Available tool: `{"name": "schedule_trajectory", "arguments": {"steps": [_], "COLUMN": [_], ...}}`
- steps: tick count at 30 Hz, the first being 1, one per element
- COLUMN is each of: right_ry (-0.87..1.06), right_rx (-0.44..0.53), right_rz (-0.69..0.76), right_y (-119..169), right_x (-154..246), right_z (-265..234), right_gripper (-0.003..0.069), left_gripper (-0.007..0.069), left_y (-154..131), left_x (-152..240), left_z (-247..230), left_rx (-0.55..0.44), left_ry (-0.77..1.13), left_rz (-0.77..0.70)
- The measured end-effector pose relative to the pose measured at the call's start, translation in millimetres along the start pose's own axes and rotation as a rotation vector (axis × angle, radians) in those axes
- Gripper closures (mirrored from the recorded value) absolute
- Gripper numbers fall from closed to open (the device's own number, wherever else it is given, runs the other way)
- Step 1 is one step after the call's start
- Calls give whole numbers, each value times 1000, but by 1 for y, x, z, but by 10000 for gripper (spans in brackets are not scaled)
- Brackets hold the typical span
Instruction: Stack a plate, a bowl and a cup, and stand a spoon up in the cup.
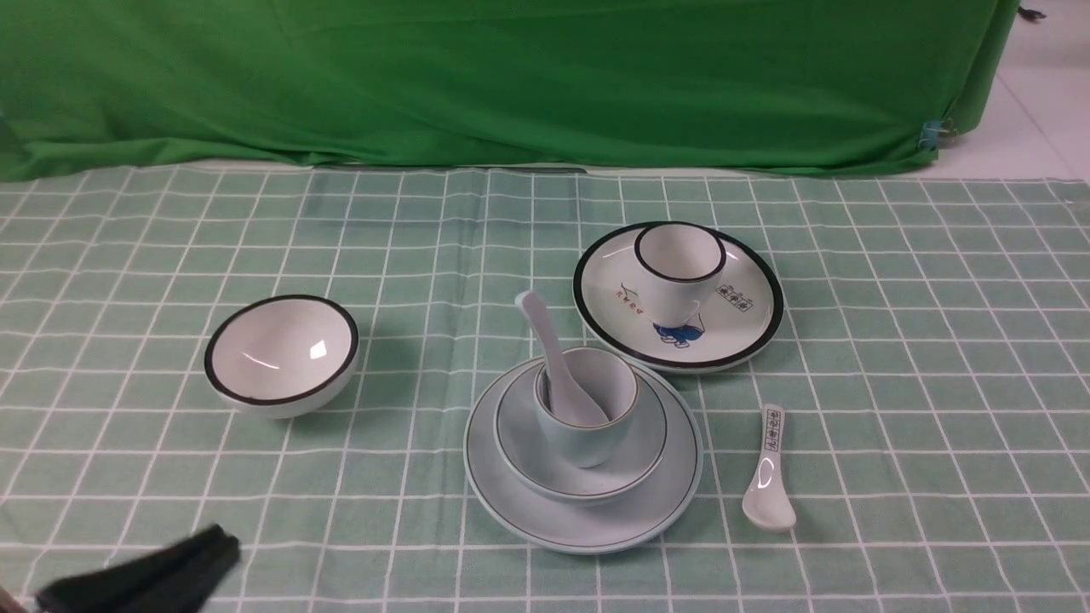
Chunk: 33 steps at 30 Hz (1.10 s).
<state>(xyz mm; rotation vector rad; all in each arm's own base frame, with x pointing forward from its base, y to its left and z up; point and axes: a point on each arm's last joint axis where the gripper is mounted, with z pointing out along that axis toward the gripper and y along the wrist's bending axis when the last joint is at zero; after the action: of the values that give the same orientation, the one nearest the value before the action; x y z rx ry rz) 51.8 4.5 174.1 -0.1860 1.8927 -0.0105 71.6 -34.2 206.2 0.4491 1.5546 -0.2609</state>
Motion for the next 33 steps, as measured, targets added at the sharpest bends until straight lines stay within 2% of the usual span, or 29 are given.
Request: {"name": "schedule_trajectory", "arguments": {"steps": [3,4,6,10,15,33], "right_ry": [0,0,0,-2,-2,-2], "right_rx": [0,0,0,-1,-1,-1], "right_rz": [1,1,1,2,2,3], "right_y": [0,0,0,0,0,0], "right_x": [0,0,0,0,0,0], "right_z": [0,0,0,0,0,0], "right_gripper": [587,584,578,572,571,529], "left_gripper": [613,613,613,613,613,613], "left_y": [12,18,21,23,19,20], "left_x": [-5,-6,-5,8,25,23], "left_z": [-7,-14,-23,-28,-28,-28], "left_rx": [-163,-259,-356,-460,-453,-458], "left_ry": [-66,-99,-108,0,173,151], "left_rz": [-16,-27,-62,-165,-245,-256]}}
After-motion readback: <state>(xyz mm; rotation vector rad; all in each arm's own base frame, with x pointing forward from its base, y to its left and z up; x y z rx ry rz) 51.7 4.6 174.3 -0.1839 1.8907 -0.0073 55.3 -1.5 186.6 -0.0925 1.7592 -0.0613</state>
